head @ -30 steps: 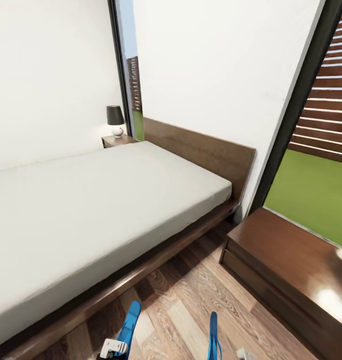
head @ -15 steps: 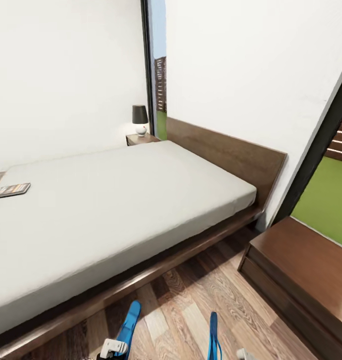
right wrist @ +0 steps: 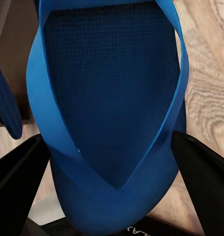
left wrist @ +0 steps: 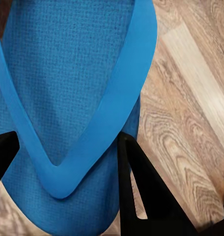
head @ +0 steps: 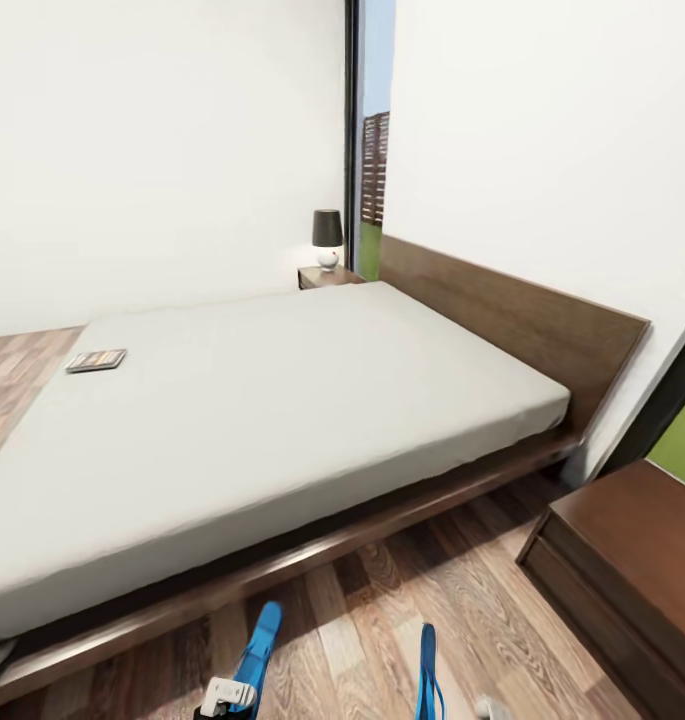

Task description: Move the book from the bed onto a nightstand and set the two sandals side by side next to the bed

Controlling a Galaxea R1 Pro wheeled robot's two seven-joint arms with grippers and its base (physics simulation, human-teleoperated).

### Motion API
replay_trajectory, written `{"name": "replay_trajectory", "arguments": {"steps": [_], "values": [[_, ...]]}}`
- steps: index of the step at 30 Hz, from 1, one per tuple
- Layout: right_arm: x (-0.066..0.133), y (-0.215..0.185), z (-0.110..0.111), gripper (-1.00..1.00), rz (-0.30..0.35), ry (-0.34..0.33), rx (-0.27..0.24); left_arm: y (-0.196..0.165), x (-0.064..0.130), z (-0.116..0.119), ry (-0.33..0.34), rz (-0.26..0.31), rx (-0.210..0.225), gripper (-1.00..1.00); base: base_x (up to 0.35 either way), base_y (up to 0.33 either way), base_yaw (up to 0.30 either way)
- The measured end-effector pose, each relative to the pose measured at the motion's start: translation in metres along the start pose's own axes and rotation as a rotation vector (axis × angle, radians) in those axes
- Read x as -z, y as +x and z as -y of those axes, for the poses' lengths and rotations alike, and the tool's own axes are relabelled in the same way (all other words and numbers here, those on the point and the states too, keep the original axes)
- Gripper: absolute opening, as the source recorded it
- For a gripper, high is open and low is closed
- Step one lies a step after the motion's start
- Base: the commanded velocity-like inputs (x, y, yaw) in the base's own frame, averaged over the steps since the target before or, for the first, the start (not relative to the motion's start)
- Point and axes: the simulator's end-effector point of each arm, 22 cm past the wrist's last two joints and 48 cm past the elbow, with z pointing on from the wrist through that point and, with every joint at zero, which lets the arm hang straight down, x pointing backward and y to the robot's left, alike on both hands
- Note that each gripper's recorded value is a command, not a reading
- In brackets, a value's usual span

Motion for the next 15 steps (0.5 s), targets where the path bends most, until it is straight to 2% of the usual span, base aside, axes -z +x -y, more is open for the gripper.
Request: {"name": "replay_trajectory", "arguments": {"steps": [15], "values": [[0.0, 0.0, 0.0, -1.0, 0.0, 0.0, 0.0, 0.0001, -0.0001, 0.0003, 0.0, 0.0, 0.0, -1.0, 0.0, 0.0, 0.286]]}}
